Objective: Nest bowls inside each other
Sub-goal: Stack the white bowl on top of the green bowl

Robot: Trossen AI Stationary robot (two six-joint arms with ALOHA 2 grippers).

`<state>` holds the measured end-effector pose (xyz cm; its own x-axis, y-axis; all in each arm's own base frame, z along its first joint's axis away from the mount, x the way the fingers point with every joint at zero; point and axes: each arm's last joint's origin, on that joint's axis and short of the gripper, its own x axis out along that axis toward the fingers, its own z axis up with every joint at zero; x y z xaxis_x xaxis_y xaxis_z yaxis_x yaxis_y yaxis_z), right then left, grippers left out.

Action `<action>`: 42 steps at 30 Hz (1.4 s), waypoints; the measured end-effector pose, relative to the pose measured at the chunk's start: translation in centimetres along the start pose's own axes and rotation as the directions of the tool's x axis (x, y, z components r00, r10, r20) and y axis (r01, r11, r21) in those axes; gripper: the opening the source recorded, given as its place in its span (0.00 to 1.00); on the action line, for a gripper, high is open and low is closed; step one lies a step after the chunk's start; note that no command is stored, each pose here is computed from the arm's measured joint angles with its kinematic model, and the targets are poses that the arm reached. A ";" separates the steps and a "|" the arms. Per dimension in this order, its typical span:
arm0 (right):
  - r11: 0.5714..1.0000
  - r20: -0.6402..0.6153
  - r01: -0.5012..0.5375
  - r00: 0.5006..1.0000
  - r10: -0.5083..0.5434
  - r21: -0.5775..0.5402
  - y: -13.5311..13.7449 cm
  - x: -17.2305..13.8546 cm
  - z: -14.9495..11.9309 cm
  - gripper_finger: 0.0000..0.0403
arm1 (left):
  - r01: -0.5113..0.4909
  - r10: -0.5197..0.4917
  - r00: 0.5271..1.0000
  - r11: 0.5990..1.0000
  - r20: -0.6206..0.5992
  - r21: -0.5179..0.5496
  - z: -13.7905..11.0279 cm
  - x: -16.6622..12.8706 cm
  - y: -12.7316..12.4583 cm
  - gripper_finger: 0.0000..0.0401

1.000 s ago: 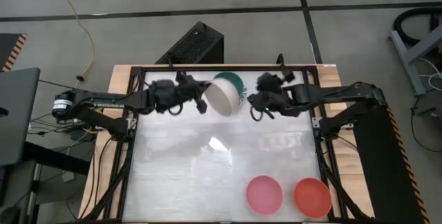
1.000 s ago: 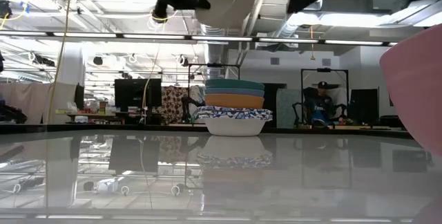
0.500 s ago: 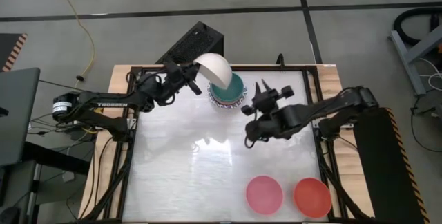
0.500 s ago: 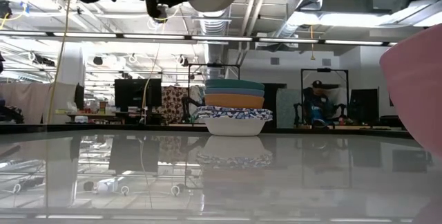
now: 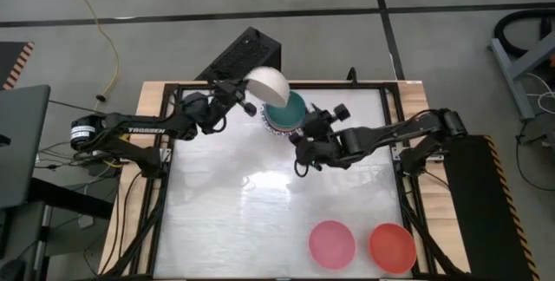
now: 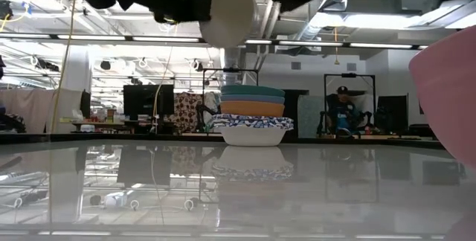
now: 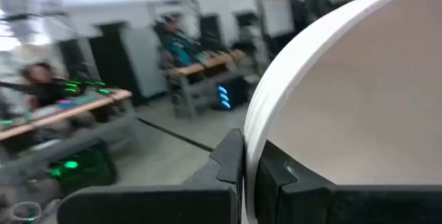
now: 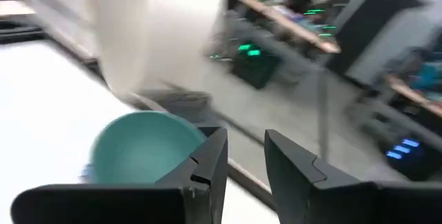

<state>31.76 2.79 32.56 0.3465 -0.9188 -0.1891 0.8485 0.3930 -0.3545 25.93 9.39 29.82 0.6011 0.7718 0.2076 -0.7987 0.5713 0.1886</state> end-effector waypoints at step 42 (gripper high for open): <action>0.976 0.178 0.034 0.984 0.006 -0.217 1.9 7.0 4.3 0.29 | -0.015 0.016 1.000 0.993 -0.002 0.115 -0.5 0.7 0.6 0.00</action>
<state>37.55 -3.06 34.52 0.4172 -0.9085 -0.0249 0.7525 0.3607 -0.5510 25.89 10.39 29.57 0.5885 0.7812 0.2083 -0.7993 0.5235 0.2951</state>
